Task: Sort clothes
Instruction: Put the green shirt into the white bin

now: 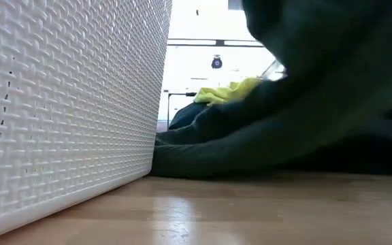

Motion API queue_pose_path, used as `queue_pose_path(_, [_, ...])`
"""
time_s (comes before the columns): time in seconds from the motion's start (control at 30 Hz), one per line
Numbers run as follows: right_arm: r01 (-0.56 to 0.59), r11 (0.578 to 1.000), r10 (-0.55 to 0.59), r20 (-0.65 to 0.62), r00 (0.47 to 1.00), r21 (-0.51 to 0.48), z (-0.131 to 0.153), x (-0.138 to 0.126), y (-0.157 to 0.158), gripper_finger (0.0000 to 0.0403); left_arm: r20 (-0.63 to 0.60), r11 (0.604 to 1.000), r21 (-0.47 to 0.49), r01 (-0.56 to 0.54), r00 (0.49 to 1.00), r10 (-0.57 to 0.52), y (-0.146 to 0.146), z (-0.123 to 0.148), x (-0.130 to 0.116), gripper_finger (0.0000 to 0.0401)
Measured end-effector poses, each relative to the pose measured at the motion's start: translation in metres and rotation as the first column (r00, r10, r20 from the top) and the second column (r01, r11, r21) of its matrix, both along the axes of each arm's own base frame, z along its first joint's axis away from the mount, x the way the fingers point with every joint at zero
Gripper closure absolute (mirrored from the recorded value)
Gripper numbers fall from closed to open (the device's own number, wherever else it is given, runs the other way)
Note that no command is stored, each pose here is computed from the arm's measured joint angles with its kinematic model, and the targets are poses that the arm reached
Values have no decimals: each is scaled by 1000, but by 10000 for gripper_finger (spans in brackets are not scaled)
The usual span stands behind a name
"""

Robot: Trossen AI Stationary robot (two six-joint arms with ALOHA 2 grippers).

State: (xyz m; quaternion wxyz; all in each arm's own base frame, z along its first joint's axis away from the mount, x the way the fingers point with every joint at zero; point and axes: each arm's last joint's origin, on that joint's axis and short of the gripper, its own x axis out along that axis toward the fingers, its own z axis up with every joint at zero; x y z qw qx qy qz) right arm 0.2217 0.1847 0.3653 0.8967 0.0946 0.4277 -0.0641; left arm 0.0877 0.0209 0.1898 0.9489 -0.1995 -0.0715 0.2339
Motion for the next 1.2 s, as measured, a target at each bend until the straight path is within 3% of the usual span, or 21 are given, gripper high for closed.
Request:
queue_pose_path(0.13, [85,992,-76,97,992,-90,10,13,-26,377,0,1000,0,-3,1000,3,0,0,0,396])
queue_pose_path(0.43, [191,950,-199,-6,980,-246,-25,86,-87,377,0,1000,0,-2,1000,2,0,0,0,396])
queue_pose_path(0.53, [51,969,-76,-96,993,-242,-45,109,-95,377,0,1000,0,-1,1000,1,0,0,0,396])
queue_pose_path(0.6, [-132,979,113,-125,986,-155,-61,127,-89,377,0,1000,0,2,1000,-2,0,0,0,396])
queue_pose_path(0.67, [-326,944,321,-78,944,-61,-80,141,-80,377,0,1000,1,11,1000,-11,0,0,0,396])
queue_pose_path(0.73, [-446,895,446,-3,895,-12,-99,151,-71,377,-1,1000,1,24,1000,-24,-1,0,0,396])
queue_pose_path(0.83, [-467,884,467,-48,883,5,-136,152,-69,377,-1,1000,1,27,1000,-27,-1,0,0,396])
queue_pose_path(0.97, [-384,923,379,-142,914,-7,-167,147,-78,367,-1,1000,1,27,1000,-27,-1,0,0,396])
queue_pose_path(1.2, [-364,931,353,-188,917,-25,-181,144,-88,268,-1,1000,0,0,1000,0,0,0,0,396])
